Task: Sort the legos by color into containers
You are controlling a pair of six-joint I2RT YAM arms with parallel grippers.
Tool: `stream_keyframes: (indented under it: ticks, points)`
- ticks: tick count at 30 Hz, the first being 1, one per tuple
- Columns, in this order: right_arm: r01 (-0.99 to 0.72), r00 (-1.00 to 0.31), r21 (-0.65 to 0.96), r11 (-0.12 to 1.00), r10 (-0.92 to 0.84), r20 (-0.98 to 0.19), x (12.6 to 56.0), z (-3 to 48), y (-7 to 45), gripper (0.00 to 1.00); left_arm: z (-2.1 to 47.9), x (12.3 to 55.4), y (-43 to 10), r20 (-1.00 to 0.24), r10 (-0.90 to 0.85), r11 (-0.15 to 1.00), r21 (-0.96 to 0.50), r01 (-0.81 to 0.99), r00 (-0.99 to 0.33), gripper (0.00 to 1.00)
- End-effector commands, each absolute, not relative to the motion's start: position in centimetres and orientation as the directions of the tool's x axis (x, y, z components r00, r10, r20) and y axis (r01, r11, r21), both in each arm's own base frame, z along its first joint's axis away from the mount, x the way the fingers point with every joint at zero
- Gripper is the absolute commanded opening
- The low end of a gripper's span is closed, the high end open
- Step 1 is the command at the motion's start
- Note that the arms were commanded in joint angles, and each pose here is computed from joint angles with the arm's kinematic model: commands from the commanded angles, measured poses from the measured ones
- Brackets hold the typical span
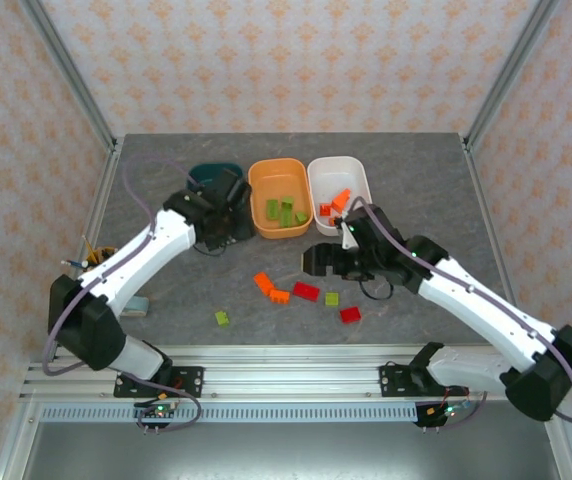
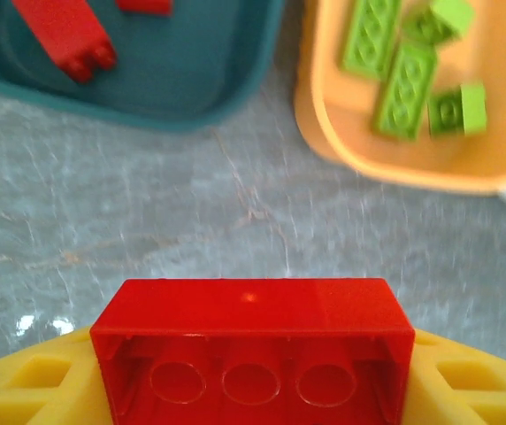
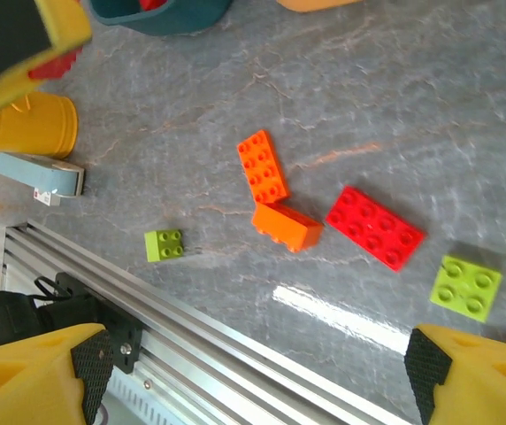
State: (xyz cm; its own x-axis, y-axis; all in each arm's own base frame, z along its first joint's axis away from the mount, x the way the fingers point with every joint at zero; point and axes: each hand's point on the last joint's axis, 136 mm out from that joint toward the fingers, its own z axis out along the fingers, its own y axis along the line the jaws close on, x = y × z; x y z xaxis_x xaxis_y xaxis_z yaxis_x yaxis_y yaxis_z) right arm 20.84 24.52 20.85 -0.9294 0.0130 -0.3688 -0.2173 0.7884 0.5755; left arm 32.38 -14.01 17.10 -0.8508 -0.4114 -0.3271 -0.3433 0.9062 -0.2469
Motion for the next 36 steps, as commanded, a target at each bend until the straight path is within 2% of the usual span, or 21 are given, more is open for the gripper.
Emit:
stream_keyframes:
  ticks: [1, 5, 9, 12, 15, 23, 27, 32, 36]
  points:
    - [-0.304, -0.897, 0.587, 0.751, -0.019, -0.442, 23.0, 23.4, 27.0, 0.87, 17.0, 35.3, -13.1, -0.259, -0.502, 0.854, -0.299, -0.425, -0.825, 0.57]
    - [-0.316, -0.881, 0.6, 0.735, 0.007, -0.473, 25.8, 24.2, 29.3, 0.86, 15.4, 39.2, -11.3, -0.178, -0.664, 0.732, -0.356, -0.581, -0.726, 0.56]
    - [-0.371, -0.831, 0.644, 0.669, 0.07, -0.551, 28.7, 26.2, 32.1, 0.86, 13.1, 42.1, -10.4, -0.071, -0.792, 0.576, -0.414, -0.705, -0.606, 0.55]
    - [-0.411, -0.781, 0.646, 0.644, 0.117, -0.613, 30.5, 27.4, 33.2, 0.87, 11.7, 43.6, -10.4, -0.005, -0.84, 0.491, -0.433, -0.756, -0.543, 0.56]
    - [-0.421, -0.782, 0.639, 0.644, 0.099, -0.615, 31.6, 27.4, 34.3, 0.87, 11.1, 44.3, -10.7, 0.032, -0.865, 0.439, -0.434, -0.787, -0.5, 0.56]
    - [-0.386, -0.82, 0.641, 0.664, 0.071, -0.568, 32.1, 25.4, 35.2, 0.86, 7.4, 44.5, -11.1, 0.113, -0.89, 0.374, -0.371, -0.85, -0.441, 0.58]
    - [-0.37, -0.828, 0.641, 0.672, 0.074, -0.555, 32.1, 24.8, 35.0, 0.86, 6.4, 44.3, -10.7, 0.126, -0.897, 0.362, -0.339, -0.868, -0.424, 0.68]
    - [-0.361, -0.833, 0.625, 0.692, 0.062, -0.55, 31.9, 24.2, 34.6, 0.87, 7.8, 44.7, -9.9, 0.078, -0.89, 0.402, -0.335, -0.852, -0.45, 0.82]
    - [-0.362, -0.835, 0.602, 0.712, 0.04, -0.549, 31.7, 23.7, 34.2, 0.87, 10.3, 45.2, -9.4, 0.024, -0.88, 0.436, -0.358, -0.826, -0.475, 0.87]
